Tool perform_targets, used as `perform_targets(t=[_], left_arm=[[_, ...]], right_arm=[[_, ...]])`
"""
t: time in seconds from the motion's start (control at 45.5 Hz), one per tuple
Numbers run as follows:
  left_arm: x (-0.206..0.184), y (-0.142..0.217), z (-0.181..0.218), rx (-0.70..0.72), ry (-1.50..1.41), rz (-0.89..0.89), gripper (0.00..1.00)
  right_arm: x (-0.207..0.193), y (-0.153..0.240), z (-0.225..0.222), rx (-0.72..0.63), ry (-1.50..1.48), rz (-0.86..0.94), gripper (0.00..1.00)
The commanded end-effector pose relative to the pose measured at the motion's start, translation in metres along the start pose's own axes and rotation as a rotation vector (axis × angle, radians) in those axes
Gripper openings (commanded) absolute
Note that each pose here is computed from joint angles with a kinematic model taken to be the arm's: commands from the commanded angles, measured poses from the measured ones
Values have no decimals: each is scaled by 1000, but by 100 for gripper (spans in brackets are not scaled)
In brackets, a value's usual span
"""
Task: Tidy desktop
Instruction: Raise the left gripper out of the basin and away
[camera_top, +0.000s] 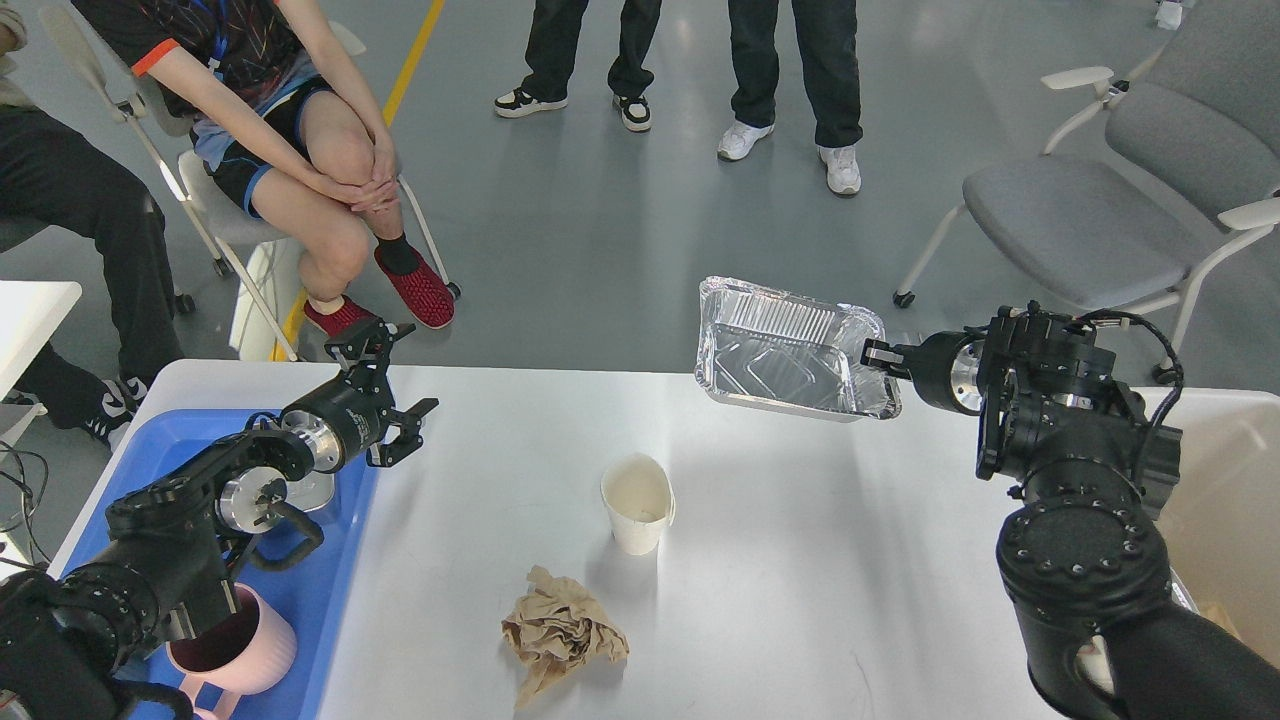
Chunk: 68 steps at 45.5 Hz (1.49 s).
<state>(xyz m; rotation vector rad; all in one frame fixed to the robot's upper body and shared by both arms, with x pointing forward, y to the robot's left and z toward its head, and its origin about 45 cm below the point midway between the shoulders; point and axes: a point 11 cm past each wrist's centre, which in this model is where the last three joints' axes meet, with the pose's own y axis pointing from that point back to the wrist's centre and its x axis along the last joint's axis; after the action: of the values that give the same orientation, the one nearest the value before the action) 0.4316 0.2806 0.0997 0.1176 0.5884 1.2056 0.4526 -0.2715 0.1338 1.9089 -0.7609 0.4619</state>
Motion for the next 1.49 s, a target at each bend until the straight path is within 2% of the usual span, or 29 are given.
perform_targets(t=[0.0, 0.132, 0.285, 0.439, 0.681, 0.856, 0.966, 1.098, 1.295, 1.471], left_arm=[[0, 0, -3, 6, 0, 1, 98], [-1, 0, -4, 19, -33, 0, 97], [-4, 0, -13, 89, -198, -30, 97], [19, 11, -2, 16, -268, 32, 97], [16, 12, 7, -42, -282, -4, 98], [27, 28, 23, 16, -460, -90, 97], [47, 49, 30, 96, -555, -117, 97], [82, 91, 41, 192, -631, -113, 98], [95, 149, 71, 274, -783, -180, 97], [106, 200, 96, 302, -839, -159, 98]], right_arm=[[1, 0, 1, -3, 3, 6, 0], [0, 0, 1, -3, 2, 5, 0], [0, 0, 2, -3, 1, 5, 0], [0, 0, 2, -4, 1, 6, 0], [0, 0, 2, -4, 3, 9, 0], [1, 1, 3, 0, -12, 22, 0], [-2, 0, 5, -2, -17, 17, 0], [-2, 0, 5, -1, -17, 16, 0], [-1, 0, 4, -1, -13, 21, 0], [-1, 0, 5, -3, -10, 23, 0]])
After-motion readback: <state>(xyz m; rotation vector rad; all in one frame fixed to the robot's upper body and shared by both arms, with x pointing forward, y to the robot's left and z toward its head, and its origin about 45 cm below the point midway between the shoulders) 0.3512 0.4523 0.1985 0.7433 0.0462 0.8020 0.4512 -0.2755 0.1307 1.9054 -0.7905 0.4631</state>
